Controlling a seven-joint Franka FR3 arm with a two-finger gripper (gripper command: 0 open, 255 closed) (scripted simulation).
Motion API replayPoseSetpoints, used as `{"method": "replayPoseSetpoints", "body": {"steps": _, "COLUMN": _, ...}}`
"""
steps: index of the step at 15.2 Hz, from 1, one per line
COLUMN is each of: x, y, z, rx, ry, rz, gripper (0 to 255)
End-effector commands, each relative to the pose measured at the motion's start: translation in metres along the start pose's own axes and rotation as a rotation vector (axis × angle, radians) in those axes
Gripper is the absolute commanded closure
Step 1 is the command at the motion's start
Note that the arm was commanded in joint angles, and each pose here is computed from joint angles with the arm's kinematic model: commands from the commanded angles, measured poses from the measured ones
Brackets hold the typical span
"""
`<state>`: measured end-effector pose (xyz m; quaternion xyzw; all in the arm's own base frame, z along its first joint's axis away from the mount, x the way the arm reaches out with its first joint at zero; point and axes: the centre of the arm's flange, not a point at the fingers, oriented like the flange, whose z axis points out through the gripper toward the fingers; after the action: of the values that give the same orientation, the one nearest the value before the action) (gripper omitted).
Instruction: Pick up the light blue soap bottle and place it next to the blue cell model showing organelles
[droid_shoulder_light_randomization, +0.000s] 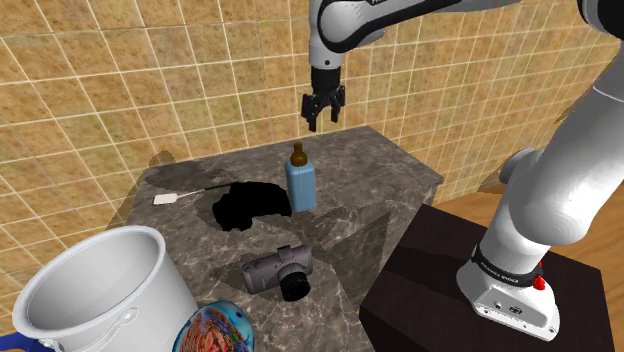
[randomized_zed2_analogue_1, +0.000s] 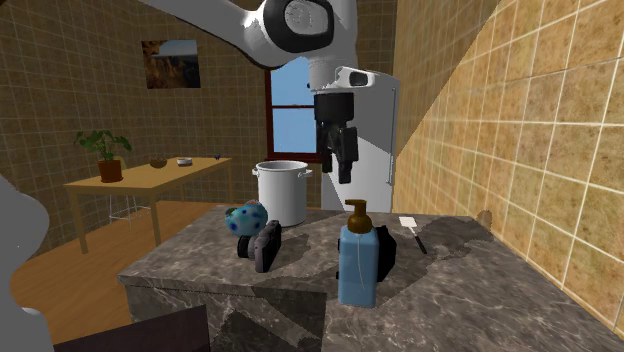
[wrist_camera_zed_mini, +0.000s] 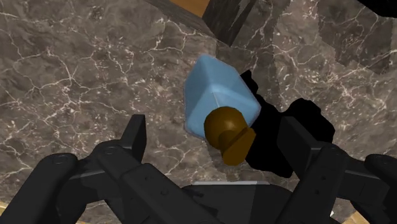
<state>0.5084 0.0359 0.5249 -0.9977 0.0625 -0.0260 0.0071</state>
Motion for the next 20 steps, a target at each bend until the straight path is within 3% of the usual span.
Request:
{"method": "replayPoseSetpoints", "body": {"steps": 1, "x": 0.023, "y": -0.012, "z": 0.015, "rx": -0.007, "ry": -0.011, "rz": -0.004, "gripper": 0}}
{"method": "replayPoseSetpoints", "body": {"steps": 7, "x": 0.082, "y": -0.042, "z": 0.054, "rx": -0.026, "ry": -0.039, "rz": -0.013, "gripper": 0}}
{"method": "replayPoseSetpoints", "body": {"steps": 14, "x": 0.081, "y": -0.041, "z": 0.091, "rx": -0.026, "ry": -0.039, "rz": -0.013, "gripper": 0}}
{"method": "replayPoseSetpoints", "body": {"steps": 20, "x": 0.081, "y": -0.041, "z": 0.094, "rx": -0.026, "ry": -0.039, "rz": -0.013, "gripper": 0}}
